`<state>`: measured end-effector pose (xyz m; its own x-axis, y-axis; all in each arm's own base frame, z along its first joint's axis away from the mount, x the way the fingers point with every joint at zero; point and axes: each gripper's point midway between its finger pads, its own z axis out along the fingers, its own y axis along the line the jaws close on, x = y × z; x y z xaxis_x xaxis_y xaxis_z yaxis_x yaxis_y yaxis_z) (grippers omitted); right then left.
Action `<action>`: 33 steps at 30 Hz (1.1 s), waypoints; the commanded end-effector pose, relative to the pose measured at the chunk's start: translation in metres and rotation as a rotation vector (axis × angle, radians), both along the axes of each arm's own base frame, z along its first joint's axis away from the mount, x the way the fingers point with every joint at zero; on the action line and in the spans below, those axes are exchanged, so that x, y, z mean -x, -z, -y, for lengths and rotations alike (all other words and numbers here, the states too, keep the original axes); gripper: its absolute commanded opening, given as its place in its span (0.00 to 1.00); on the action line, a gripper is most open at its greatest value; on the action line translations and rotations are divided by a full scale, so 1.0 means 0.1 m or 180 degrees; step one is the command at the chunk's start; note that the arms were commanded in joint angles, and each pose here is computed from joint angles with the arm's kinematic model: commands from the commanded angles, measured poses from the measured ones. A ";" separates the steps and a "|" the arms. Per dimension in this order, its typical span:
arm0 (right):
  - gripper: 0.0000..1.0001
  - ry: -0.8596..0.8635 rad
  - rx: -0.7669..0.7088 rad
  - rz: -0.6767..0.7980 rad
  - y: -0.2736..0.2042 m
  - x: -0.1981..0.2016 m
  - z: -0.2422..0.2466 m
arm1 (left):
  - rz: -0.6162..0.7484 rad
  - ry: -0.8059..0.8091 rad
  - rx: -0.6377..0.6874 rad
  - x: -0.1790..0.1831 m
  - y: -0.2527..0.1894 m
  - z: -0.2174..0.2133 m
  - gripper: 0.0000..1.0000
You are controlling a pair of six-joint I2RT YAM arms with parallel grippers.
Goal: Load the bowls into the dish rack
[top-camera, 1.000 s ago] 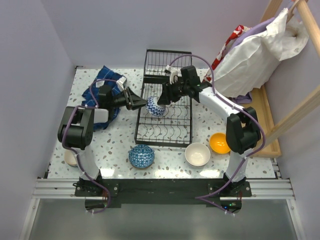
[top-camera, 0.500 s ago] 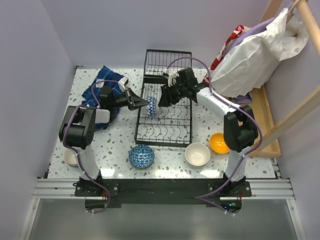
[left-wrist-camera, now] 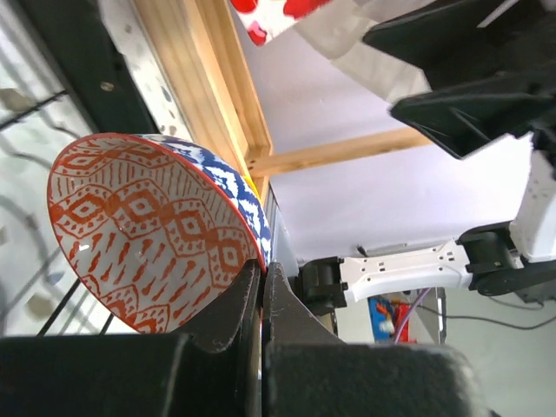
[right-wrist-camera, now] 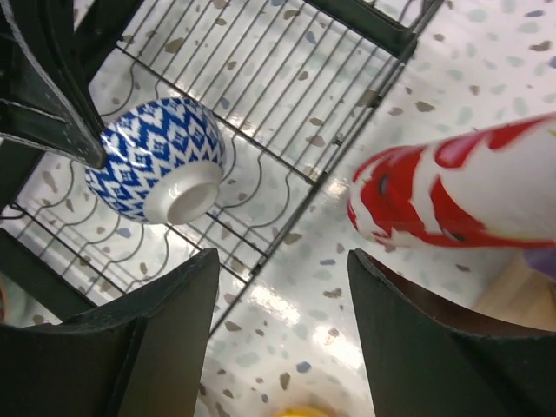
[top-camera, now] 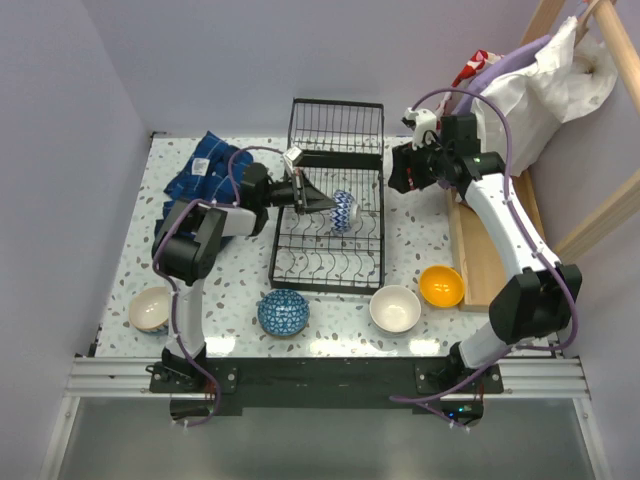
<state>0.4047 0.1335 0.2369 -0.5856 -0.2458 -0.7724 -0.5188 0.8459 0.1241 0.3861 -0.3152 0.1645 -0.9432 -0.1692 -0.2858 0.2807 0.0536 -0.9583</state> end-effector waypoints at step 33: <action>0.68 0.0154 0.0421 -0.0065 0.08 0.77 0.34 | 0.0041 0.0011 -0.0024 -0.17 0.51 0.65 0.00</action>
<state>0.3255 0.0992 0.2188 -0.6391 -0.3166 -0.7010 -0.4731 0.8804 0.0337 0.4041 -0.3800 0.1302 -0.9313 -0.1443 -0.3345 0.3357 0.0168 -0.9418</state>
